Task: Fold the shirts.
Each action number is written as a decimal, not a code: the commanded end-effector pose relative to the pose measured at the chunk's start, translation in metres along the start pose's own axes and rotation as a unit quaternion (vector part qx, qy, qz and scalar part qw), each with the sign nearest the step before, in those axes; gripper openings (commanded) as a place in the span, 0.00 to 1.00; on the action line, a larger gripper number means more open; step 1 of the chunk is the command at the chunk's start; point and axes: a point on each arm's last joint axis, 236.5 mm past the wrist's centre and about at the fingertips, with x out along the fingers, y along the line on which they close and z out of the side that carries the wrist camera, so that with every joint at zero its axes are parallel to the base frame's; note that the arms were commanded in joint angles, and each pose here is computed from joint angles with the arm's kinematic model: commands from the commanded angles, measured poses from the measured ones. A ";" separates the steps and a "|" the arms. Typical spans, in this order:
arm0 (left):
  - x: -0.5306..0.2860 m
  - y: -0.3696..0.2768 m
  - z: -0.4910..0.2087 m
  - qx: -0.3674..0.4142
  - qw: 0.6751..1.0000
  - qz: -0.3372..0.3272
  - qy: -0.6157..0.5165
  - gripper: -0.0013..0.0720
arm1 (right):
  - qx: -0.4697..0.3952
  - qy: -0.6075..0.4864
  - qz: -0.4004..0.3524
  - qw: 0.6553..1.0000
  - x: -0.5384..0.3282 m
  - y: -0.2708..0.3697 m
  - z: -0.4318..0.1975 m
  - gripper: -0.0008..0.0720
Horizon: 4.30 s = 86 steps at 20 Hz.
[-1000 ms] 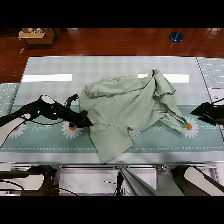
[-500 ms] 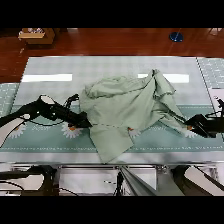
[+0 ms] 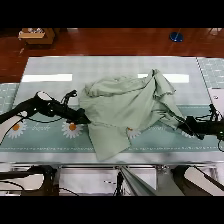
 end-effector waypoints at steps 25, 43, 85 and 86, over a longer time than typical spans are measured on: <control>-0.476 -0.396 -0.266 0.435 0.536 0.218 -0.689 0.05 | -0.378 -0.623 0.026 0.684 -0.545 0.353 -0.140 0.04; -0.296 -0.142 0.038 0.202 0.898 0.164 -0.355 0.05 | -0.270 -0.080 -0.018 0.959 -0.185 0.202 0.021 0.04; -0.121 0.013 0.130 0.028 0.981 0.144 -0.128 0.73 | -0.230 0.031 -0.054 0.971 -0.026 0.141 0.118 0.61; -0.135 0.015 0.120 0.036 0.982 0.146 -0.112 0.74 | -0.245 0.043 -0.069 0.966 -0.041 0.136 0.113 0.61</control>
